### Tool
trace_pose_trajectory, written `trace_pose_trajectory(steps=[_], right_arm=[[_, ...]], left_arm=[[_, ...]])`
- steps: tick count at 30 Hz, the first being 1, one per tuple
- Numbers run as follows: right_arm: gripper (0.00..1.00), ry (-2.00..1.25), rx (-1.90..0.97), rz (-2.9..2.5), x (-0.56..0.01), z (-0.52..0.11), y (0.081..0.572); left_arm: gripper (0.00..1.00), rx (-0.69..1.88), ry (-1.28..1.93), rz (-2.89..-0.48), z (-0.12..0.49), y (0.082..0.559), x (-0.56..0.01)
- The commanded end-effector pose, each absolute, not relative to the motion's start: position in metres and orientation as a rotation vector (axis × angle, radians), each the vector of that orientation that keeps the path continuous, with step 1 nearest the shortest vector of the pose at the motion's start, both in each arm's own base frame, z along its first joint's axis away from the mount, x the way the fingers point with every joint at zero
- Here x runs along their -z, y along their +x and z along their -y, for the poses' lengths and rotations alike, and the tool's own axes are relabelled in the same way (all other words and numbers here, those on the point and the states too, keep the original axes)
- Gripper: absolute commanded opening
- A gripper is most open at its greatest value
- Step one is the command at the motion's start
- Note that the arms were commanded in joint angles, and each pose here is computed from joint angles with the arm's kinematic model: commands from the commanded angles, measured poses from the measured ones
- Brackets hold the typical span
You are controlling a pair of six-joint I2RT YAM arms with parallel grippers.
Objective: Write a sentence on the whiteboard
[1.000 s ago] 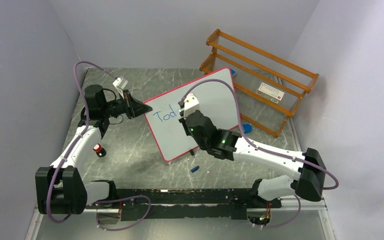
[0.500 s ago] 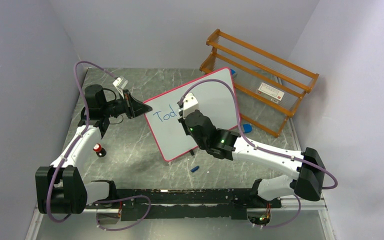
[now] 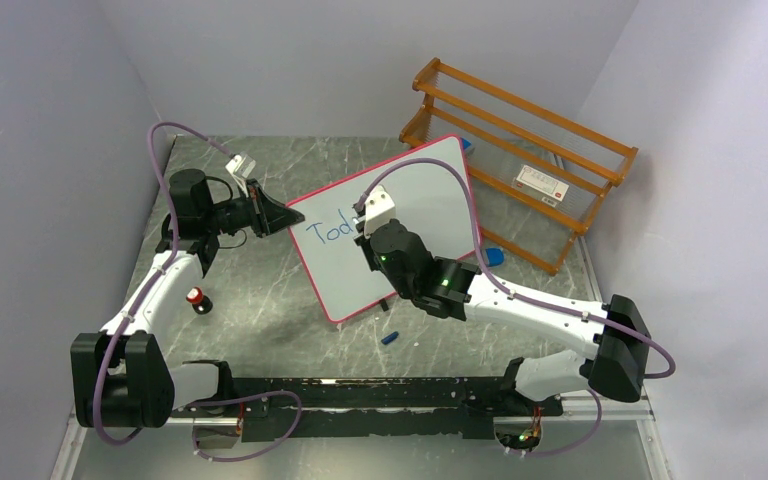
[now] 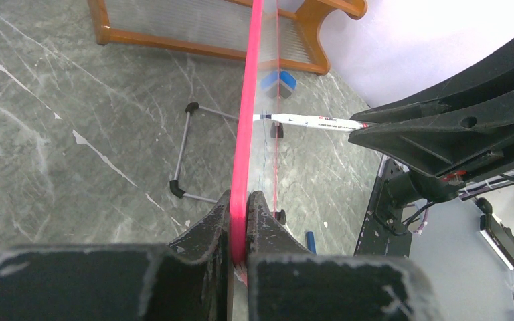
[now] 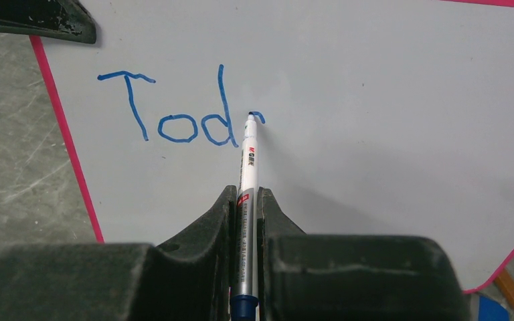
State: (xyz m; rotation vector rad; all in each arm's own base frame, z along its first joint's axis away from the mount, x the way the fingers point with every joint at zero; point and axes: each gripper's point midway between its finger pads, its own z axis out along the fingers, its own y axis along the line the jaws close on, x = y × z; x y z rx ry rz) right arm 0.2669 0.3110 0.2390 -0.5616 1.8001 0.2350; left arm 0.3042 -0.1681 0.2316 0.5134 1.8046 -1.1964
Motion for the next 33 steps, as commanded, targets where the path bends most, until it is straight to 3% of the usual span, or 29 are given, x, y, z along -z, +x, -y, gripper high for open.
trace_pose_trajectory(steps=[1, 33], right_arm=[[0.00, -0.579, -0.238, -1.818, -0.231, -0.309, 0.265], [0.00, -0.573, -0.170, -1.826, -0.227, -0.292, 0.264]], left_arm=[[0.05, 1.164, 0.566, -1.881, 0.173, 0.298, -0.198], [0.05, 1.161, 0.565, -1.884, 0.173, 0.299, -0.197]])
